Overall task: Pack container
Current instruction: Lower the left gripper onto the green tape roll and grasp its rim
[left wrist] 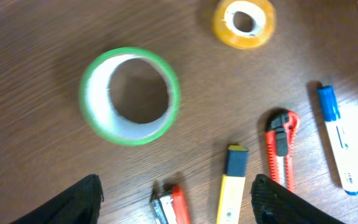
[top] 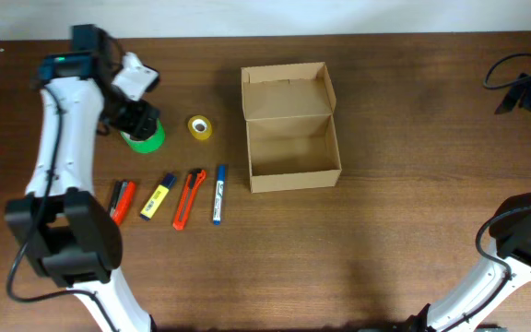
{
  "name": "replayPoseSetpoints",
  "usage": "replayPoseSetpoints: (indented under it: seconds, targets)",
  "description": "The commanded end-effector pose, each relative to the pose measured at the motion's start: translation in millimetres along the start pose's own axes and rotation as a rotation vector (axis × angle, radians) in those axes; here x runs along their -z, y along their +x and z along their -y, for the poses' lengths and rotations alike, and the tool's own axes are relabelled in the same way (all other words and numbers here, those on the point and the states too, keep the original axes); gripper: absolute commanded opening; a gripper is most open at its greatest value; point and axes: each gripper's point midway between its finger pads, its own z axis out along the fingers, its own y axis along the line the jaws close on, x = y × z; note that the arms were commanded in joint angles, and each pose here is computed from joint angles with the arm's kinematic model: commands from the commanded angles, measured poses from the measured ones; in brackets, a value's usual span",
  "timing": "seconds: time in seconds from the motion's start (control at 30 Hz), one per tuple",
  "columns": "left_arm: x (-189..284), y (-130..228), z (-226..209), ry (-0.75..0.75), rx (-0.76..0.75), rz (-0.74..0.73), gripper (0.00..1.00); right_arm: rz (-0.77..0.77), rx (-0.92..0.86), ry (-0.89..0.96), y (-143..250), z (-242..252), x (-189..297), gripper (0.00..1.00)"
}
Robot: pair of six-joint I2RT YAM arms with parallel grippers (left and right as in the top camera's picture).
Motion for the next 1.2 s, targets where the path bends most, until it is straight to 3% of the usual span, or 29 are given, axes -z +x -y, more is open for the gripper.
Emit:
replayPoseSetpoints:
  seconds: [0.0, 0.37, 1.17]
  targets:
    - [-8, 5, -1, -0.054, -0.002, -0.075, 0.79, 0.027, 0.014, -0.017, 2, -5, 12, 0.99]
    - [-35, 14, -4, -0.028, 0.034, -0.134, 0.79, 0.027, 0.014, -0.017, 2, -5, 12, 0.99]
    - [-85, -13, -2, 0.061, 0.004, -0.044, 0.79, 0.027, 0.014, -0.017, 2, -5, 12, 0.99]
